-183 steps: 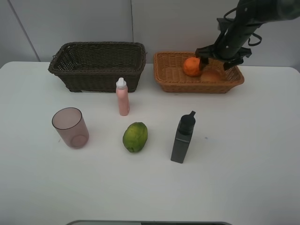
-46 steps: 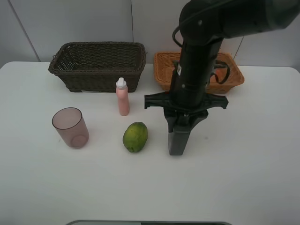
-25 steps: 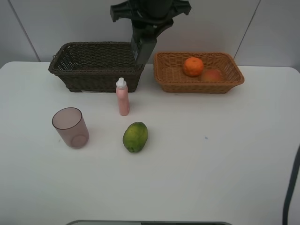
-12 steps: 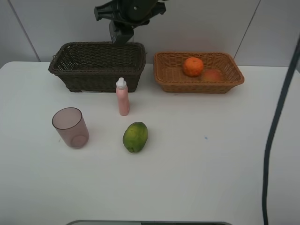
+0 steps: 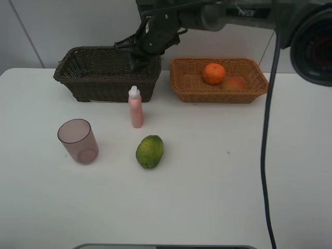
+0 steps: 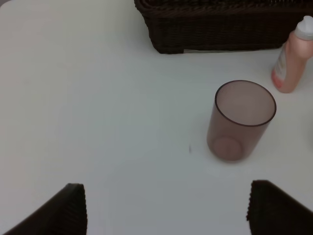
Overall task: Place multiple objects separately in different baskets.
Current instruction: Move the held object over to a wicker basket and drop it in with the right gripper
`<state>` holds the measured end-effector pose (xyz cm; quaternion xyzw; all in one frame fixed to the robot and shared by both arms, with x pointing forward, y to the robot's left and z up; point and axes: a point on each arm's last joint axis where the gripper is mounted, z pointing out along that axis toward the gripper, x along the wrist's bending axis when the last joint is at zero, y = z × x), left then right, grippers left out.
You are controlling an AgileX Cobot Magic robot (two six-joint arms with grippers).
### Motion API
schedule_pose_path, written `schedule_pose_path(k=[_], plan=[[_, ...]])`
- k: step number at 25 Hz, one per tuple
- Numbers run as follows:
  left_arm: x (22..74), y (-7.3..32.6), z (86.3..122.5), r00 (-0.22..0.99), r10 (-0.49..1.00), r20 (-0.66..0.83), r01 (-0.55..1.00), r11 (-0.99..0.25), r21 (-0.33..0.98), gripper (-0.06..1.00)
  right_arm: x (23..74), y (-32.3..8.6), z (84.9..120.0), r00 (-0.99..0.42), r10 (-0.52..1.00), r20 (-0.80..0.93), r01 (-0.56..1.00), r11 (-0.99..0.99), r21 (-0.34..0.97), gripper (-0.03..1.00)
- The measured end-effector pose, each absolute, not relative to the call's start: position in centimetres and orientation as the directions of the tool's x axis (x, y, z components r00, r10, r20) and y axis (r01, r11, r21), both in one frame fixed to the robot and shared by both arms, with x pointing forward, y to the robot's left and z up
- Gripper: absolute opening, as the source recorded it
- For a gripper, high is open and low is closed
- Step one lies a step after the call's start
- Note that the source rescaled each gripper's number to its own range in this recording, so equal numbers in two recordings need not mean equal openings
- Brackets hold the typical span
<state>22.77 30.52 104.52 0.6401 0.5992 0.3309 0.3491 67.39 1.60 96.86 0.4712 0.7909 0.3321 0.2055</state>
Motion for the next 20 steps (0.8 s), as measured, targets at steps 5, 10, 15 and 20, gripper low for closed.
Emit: schedule_pose_path(k=[5,10,15,20], plan=[[22.8,30.5,104.5,0.063,0.998,0.005,0.536,-0.038,0.843,0.85,67.7,1.4,96.3,-0.469,0.883,-0.013,0.609,0.333,0.72,0.02],[22.8,30.5,104.5,0.063,0.998,0.005,0.536,-0.038,0.843,0.85,67.8,1.3,96.3,-0.465,0.885,-0.012,0.609,0.33,0.721,0.22],[22.8,30.5,104.5,0.063,0.998,0.005,0.536,-0.038,0.843,0.85,67.8,1.3,96.3,-0.466,0.885,-0.013,0.608,0.33,0.722,0.8],[22.8,30.5,104.5,0.063,0.998,0.005,0.536,-0.038,0.843,0.85,67.5,1.0,97.6,-0.456,0.89,-0.014,0.62,0.329,0.712,0.9]])
